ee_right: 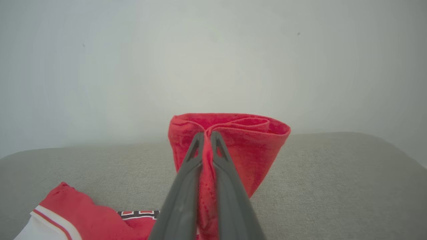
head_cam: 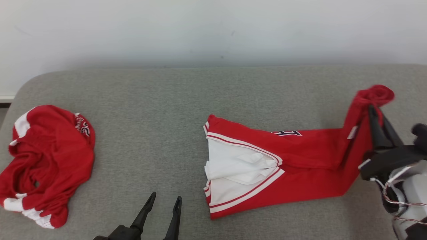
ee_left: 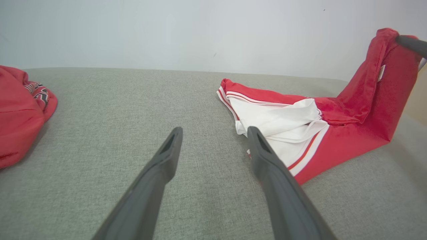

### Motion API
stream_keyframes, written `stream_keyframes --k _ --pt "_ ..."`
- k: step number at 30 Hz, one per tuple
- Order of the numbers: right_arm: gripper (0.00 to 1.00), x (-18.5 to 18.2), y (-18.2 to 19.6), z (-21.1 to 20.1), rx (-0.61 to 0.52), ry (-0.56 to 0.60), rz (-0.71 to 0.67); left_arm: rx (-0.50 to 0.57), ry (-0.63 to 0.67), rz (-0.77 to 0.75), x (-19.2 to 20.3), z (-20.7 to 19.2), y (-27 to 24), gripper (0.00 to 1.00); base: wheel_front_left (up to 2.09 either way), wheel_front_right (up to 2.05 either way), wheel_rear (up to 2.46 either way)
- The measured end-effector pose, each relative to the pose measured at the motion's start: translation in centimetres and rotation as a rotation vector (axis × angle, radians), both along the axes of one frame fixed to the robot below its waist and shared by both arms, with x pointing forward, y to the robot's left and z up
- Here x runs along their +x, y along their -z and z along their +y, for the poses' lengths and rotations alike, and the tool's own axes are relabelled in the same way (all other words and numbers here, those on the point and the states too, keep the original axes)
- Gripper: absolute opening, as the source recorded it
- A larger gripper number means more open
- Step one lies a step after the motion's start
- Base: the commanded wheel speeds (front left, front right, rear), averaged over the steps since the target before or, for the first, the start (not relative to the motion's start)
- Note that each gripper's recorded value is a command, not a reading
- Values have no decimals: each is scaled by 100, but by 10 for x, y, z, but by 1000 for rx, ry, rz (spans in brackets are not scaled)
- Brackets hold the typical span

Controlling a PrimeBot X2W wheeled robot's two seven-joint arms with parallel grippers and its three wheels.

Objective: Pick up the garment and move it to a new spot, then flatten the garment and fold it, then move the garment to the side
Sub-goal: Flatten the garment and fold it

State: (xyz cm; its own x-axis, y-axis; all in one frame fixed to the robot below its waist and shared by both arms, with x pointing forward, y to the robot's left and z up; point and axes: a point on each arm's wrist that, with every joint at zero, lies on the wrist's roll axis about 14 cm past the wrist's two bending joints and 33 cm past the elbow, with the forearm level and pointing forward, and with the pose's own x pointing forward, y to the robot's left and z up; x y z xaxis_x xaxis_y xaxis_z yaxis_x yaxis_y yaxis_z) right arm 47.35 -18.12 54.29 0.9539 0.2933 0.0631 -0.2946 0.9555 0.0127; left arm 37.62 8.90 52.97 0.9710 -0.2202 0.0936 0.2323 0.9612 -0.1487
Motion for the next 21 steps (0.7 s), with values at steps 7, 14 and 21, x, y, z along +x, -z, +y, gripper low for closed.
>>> stream_keyframes --k 7,14,21 --pt "0 -2 -13 81 -8 -212 -24 -6 -70 -1 -10 20 -1 100 0 0 0" --pt "0 -12 -10 140 -9 -371 3 -3 -135 -11 -18 40 -3 100 0 0 0" --pt "0 -29 12 193 -29 -512 80 -14 -201 -7 -29 58 -2 100 0 0 0"
